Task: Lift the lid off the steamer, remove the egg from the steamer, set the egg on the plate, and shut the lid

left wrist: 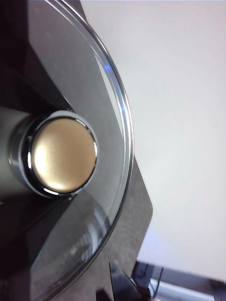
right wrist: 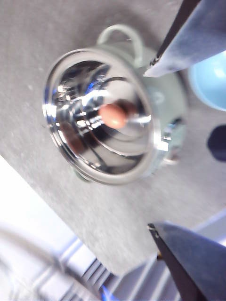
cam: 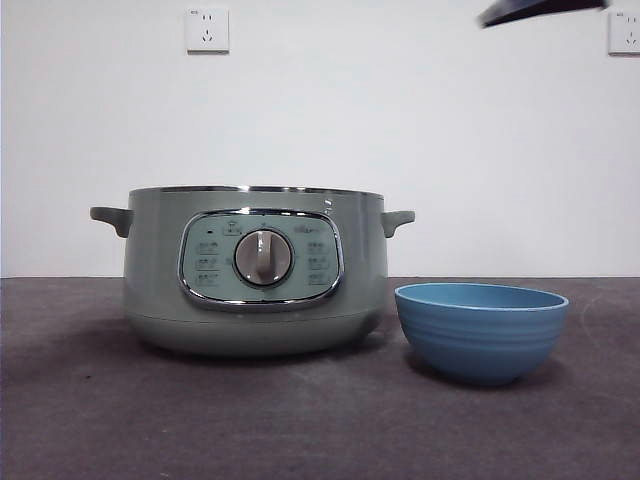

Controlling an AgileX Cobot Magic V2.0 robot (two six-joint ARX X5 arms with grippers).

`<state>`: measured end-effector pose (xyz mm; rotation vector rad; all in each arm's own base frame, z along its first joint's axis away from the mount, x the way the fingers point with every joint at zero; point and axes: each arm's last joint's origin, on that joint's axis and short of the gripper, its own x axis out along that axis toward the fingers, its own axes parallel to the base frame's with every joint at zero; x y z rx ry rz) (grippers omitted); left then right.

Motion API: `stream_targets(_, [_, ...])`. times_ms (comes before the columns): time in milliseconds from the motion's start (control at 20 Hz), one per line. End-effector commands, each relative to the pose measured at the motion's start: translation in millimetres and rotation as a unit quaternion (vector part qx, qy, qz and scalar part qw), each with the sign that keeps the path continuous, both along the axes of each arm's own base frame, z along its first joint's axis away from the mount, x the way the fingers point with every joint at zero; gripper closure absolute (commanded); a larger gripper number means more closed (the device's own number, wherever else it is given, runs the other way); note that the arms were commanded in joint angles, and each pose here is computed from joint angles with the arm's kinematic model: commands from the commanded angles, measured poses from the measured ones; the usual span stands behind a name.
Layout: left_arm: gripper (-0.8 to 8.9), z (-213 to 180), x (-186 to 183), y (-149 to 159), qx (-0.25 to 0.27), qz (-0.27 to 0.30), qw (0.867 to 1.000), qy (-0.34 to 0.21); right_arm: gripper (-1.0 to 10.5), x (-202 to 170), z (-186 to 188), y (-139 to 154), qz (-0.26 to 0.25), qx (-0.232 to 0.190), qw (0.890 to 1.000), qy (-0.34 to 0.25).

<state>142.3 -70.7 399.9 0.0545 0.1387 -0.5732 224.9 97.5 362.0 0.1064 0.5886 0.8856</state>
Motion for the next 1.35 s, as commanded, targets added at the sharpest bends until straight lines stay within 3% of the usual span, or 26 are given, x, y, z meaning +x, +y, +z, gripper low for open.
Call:
stream_targets(50, [8.22, 8, -21, 11, -0.011, 0.021, 0.999, -0.022, 3.8, 13, -9, 23, -0.009, 0.0, 1.0, 0.011])
stream_targets(400, [8.22, 4, -60, 31, 0.0, 0.049, 0.999, -0.008, 3.8, 47, -30, 87, -0.022, -0.057, 0.998, 0.012])
stream_targets(950, [8.22, 0, -77, 40, 0.005, 0.067, 0.998, -0.001, 3.8, 114, -59, 174, -0.028, -0.157, 0.987, 0.022])
stream_targets(1350, [8.22, 0, -77, 40, 0.006, 0.066, 0.998, 0.0, 3.8, 140, -119, 198, -0.032, -0.219, 0.974, 0.041])
